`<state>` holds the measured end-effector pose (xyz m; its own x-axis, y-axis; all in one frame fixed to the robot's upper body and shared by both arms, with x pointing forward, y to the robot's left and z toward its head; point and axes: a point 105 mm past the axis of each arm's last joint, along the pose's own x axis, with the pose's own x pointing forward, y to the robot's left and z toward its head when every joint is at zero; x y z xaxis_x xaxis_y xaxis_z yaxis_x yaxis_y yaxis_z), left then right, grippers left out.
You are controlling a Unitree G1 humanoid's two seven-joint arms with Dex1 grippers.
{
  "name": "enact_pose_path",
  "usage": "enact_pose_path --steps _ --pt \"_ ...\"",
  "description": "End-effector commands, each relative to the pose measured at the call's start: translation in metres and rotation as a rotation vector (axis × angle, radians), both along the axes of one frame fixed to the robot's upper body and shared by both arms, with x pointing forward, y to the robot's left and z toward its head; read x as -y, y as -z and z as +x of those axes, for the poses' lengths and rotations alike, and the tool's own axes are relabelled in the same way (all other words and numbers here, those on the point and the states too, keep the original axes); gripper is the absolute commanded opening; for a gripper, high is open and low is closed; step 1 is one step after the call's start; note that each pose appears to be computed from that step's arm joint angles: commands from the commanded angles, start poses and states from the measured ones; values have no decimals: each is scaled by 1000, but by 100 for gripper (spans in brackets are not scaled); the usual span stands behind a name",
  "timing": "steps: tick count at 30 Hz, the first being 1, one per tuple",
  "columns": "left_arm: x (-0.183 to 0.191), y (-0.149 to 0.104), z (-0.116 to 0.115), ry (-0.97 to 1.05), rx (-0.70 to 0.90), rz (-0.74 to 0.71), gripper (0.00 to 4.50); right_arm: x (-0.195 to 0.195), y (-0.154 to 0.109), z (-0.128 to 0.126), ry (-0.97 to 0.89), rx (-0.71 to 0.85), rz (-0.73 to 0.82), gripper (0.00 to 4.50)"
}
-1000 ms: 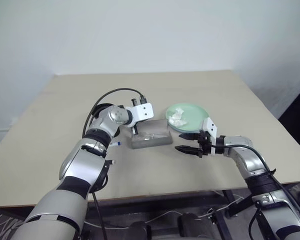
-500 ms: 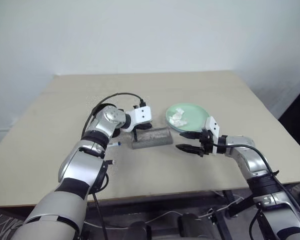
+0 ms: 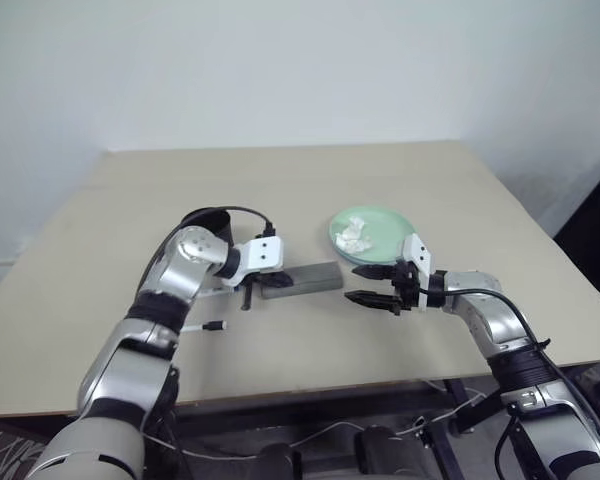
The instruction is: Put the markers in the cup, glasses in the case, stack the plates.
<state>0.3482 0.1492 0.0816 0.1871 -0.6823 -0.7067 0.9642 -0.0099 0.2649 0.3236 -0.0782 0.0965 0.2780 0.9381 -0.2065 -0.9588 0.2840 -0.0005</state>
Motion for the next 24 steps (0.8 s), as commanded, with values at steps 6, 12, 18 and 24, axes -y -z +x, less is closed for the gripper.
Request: enact_pose_path --steps 6,12,18,24 --pt "-51 -16 -42 -17 -112 130 130 -5 -11 3 -26 44 7 304" --pt "-79 -15 -48 -92 -151 202 341 -8 -12 4 -33 41 10 304" --pt "-94 -7 -54 -99 -184 271 341 -10 -11 3 -35 37 19 304" --pt "-99 7 -52 -95 -185 326 341 -11 -10 2 -37 30 23 304"
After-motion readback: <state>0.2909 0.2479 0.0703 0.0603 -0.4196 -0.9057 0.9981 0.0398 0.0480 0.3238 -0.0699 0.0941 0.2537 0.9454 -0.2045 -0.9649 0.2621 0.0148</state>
